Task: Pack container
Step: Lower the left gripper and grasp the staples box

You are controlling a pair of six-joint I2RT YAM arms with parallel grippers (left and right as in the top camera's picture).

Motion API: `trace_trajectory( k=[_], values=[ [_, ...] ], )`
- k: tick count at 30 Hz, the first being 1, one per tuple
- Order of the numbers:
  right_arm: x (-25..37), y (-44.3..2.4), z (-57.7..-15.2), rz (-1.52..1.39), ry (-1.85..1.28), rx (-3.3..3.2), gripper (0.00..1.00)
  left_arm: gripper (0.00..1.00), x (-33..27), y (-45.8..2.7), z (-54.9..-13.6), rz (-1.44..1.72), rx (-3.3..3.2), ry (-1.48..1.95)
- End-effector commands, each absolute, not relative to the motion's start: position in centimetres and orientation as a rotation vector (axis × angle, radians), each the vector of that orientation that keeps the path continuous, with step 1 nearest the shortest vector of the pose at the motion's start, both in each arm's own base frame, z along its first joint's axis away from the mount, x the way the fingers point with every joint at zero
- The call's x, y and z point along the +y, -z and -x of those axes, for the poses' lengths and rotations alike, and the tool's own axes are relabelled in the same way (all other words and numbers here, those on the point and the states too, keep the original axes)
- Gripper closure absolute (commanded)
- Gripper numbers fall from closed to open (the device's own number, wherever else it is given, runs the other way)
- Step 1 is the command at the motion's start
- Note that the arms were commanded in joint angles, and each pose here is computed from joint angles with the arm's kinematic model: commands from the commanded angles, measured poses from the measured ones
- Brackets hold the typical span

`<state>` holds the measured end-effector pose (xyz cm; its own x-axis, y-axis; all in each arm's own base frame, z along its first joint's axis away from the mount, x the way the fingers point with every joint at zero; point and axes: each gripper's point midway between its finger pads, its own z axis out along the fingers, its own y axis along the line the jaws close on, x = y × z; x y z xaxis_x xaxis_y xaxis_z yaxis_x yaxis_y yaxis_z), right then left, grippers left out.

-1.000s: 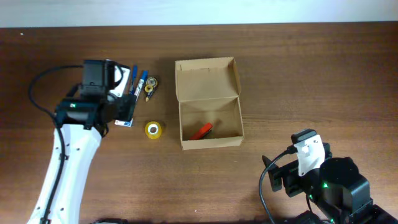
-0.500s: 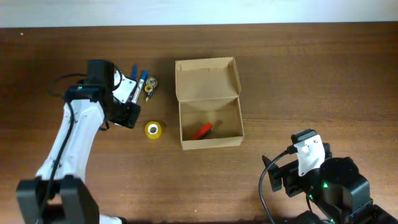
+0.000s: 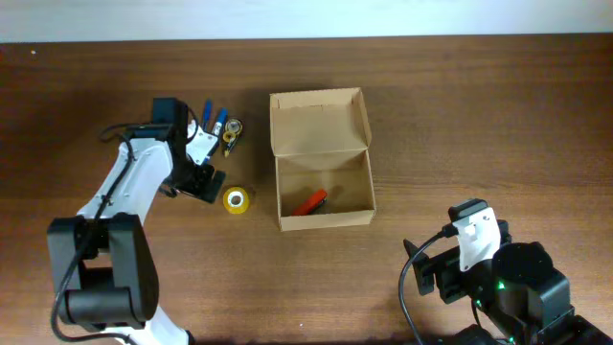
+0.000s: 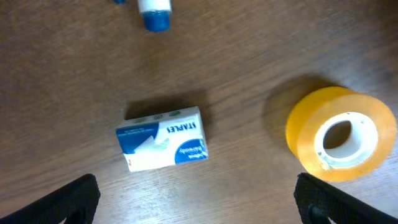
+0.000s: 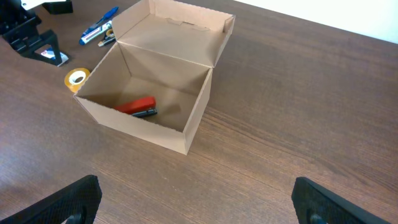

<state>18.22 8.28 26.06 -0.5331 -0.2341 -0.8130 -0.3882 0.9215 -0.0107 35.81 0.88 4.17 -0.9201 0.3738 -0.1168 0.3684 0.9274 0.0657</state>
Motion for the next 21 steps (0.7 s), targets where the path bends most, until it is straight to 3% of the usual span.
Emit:
trace_trajectory(
  k=[1,21],
  values=[
    [8.3,-26.3,-18.1,0.441,-0.216,2.144,0.01,0.0,2.1,-3.6,-36.1,-0.52,2.961,-0.079],
    [8.3,-26.3,-18.1,0.441,-0.216,2.144,0.01,0.0,1.9,-1.2,-36.6,-0.474,2.975,0.068]
  ],
)
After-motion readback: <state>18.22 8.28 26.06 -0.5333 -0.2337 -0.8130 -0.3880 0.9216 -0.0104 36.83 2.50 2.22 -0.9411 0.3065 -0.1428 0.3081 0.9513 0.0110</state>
